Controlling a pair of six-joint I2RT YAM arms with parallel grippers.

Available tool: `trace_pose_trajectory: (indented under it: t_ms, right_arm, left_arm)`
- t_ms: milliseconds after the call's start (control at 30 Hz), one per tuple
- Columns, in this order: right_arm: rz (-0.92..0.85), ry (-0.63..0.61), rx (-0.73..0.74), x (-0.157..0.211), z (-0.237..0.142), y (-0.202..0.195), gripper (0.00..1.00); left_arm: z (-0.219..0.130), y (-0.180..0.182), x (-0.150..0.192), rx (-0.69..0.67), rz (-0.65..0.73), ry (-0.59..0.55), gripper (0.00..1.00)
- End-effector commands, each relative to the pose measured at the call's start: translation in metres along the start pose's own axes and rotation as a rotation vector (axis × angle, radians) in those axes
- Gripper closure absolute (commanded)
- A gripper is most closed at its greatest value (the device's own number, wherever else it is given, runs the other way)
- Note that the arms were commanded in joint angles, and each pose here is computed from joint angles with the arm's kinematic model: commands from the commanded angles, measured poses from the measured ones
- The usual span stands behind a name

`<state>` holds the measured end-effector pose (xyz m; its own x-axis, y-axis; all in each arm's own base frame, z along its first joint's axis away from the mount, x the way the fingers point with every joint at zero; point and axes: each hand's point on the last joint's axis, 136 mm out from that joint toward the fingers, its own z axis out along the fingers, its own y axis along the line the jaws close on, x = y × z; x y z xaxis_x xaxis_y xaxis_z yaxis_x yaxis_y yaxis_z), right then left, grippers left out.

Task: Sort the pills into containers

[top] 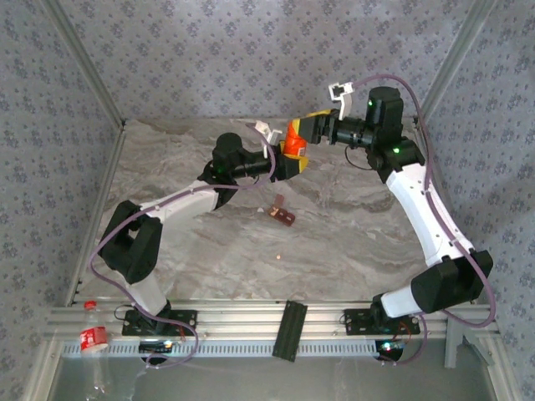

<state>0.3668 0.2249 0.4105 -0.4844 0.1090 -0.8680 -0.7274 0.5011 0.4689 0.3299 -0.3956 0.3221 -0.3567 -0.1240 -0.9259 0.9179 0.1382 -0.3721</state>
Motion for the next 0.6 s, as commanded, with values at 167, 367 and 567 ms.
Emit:
trace_pose_trajectory:
  t_ms: [167, 367, 567]
  right_arm:
    - [-0.005, 0.042, -0.015, 0.006, 0.002, 0.002, 0.23]
    - [0.004, 0.064, -0.019, 0.012, 0.005, 0.001, 0.24]
    - [0.007, 0.074, -0.017, 0.015, 0.006, 0.000, 0.29]
  left_arm:
    - [-0.001, -0.019, -0.029, 0.049, 0.080, -0.041, 1.00]
    - [-0.002, -0.019, -0.030, 0.046, 0.088, -0.038, 1.00]
    - [-0.003, -0.021, -0.031, 0.047, 0.094, -0.039, 1.00]
